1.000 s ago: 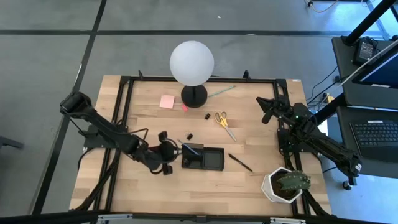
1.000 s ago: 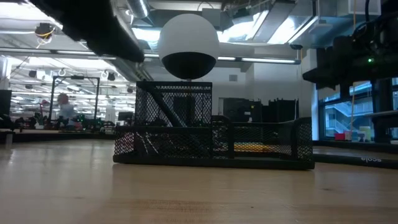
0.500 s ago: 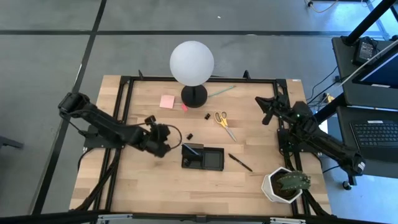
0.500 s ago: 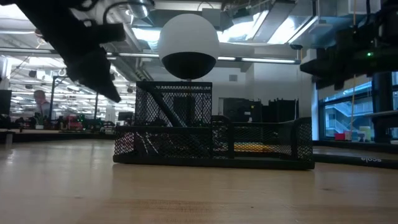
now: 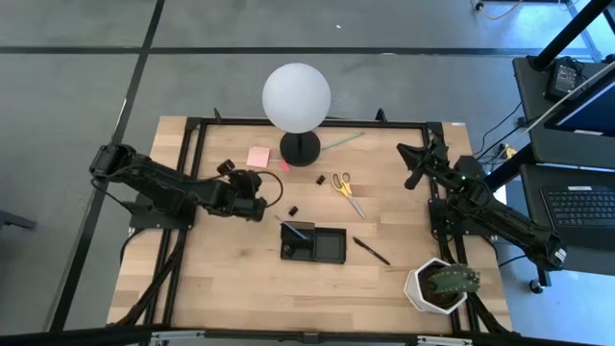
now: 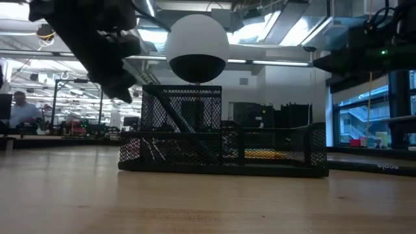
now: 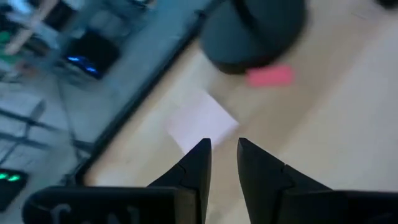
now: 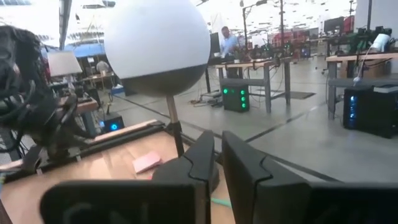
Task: Pick and place office supplies into organizer
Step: Put the pink sticky note into the black desk organizer
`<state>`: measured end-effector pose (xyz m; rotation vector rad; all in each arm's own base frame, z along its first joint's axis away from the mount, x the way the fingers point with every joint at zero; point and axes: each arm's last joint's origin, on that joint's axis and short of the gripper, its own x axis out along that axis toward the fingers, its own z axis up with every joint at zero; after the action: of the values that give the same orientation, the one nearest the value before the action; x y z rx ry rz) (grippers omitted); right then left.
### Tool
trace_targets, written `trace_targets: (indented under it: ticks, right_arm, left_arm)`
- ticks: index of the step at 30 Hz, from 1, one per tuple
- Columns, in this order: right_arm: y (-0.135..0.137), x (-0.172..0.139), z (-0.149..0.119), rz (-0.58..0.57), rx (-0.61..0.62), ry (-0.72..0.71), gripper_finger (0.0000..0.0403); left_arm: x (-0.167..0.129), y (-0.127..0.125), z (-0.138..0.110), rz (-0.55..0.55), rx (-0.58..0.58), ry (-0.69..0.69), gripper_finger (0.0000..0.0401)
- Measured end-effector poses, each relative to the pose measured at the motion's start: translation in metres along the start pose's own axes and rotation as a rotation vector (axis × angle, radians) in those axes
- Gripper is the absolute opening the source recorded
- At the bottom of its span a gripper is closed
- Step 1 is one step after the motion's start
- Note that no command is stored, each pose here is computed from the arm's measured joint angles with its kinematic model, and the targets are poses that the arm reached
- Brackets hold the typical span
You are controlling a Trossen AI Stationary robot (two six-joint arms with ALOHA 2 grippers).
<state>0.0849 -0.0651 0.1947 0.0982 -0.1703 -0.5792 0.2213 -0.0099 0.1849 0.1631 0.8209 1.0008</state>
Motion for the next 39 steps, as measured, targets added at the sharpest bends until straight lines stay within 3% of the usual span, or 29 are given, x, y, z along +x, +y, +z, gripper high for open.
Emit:
trace_targets:
  ticks: [8, 12, 21, 29, 39]
  right_arm:
    - [-0.001, 0.000, -0.005, -0.004, -0.002, 0.029, 0.0037]
    - [-0.002, 0.000, -0.014, -0.009, 0.005, 0.058, 0.0037]
    - [-0.003, -0.001, -0.021, -0.014, 0.011, 0.099, 0.0037]
    - [-0.003, -0.001, -0.021, -0.015, 0.038, 0.100, 0.0037]
    - [-0.003, -0.001, -0.022, -0.016, 0.058, 0.100, 0.0037]
  left_arm:
    - [0.012, 0.008, 0.004, 0.062, -0.284, 0.011, 0.0072]
    - [0.027, 0.018, 0.007, 0.072, -0.429, 0.095, 0.0072]
    - [0.065, 0.046, 0.011, 0.031, -0.379, 0.293, 0.0072]
    - [0.106, 0.062, 0.003, -0.173, -0.434, 0.227, 0.0068]
    - [0.124, 0.075, -0.017, -0.203, -0.549, 0.203, 0.0041]
